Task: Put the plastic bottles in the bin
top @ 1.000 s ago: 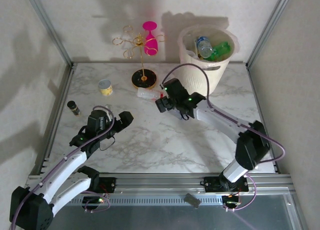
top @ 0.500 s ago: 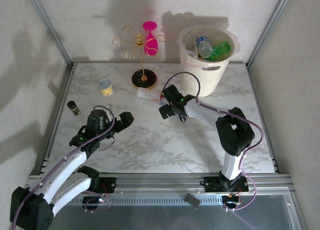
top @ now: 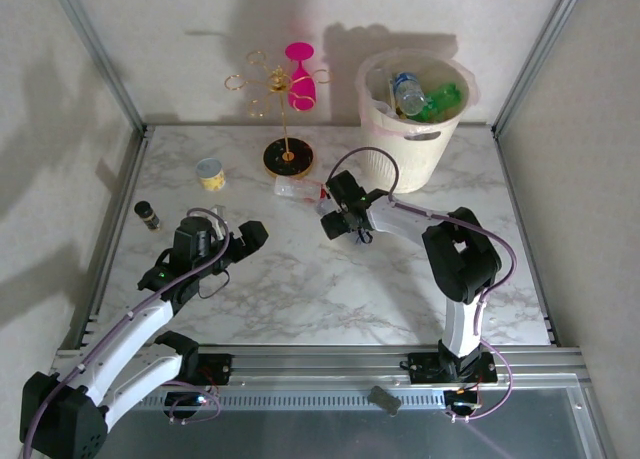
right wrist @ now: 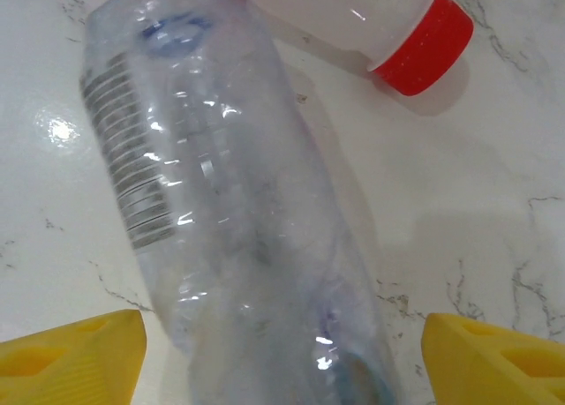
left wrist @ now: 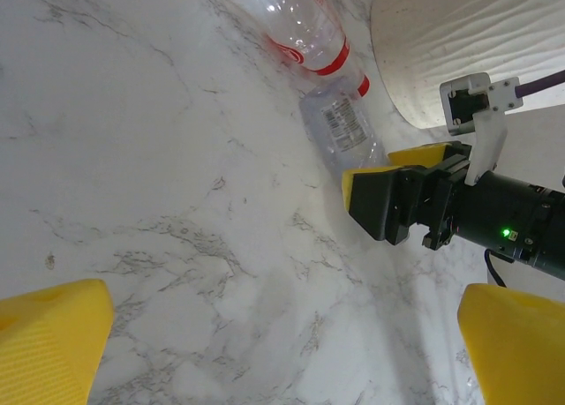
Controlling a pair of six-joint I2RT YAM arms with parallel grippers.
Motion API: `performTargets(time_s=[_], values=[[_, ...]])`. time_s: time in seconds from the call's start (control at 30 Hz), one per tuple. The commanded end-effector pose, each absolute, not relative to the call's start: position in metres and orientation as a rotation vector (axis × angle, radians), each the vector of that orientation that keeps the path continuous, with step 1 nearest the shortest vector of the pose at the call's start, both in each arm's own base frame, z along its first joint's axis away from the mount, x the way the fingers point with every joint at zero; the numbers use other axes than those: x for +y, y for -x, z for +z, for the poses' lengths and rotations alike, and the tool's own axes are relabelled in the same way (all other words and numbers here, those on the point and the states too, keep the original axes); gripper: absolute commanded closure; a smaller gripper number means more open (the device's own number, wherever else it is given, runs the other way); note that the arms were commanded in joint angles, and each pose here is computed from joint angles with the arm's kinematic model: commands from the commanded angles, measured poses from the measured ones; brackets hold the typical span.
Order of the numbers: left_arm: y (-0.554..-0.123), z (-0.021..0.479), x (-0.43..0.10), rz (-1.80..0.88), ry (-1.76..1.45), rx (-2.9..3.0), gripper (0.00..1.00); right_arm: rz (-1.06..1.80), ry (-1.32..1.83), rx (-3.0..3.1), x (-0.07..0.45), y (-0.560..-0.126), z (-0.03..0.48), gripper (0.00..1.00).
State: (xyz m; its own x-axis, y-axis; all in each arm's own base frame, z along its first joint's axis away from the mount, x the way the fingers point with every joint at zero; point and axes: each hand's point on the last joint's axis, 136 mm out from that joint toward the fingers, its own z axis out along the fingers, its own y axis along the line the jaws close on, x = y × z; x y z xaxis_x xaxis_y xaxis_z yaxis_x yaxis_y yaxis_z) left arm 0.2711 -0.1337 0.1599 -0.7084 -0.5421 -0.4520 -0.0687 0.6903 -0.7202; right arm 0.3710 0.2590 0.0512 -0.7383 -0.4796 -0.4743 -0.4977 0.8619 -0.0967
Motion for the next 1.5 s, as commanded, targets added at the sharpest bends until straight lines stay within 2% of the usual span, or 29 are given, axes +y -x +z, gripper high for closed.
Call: performTargets(time_s=[0.0,0.23,0.43,0.63,0.9,1.1,1.47], values=[[-0.273,0.170,-0.133,-0.916,0.446,2.213,0.00,0.056,0.741,2.549,0.264,-0.372,0.039,0.23],[-0.273,0.173,-0.133,-0.923,0.445,2.207,0.00,0.013,0.791,2.557,0.266,-0.367,0.028,0.35],[-0.273,0.175,-0.133,-0.925,0.441,2.206,0.00,0.004,0.830,2.560,0.274,-0.345,0.028,0.50],[-0.272,0.179,-0.133,-0.927,0.434,2.198,0.00,-0.004,0.848,2.563,0.272,-0.325,0.037,0.59],[-0.272,0.187,-0.133,-0.928,0.427,2.185,0.00,0.104,0.871,2.533,0.286,-0.303,0.070,0.60],[-0.270,0.198,-0.133,-0.934,0.408,2.168,0.00,0.259,0.880,2.442,0.303,-0.294,0.117,0.63],[-0.269,0.271,-0.132,-0.931,0.294,2.046,0.00,0.417,0.837,2.186,0.317,-0.295,0.216,0.64]])
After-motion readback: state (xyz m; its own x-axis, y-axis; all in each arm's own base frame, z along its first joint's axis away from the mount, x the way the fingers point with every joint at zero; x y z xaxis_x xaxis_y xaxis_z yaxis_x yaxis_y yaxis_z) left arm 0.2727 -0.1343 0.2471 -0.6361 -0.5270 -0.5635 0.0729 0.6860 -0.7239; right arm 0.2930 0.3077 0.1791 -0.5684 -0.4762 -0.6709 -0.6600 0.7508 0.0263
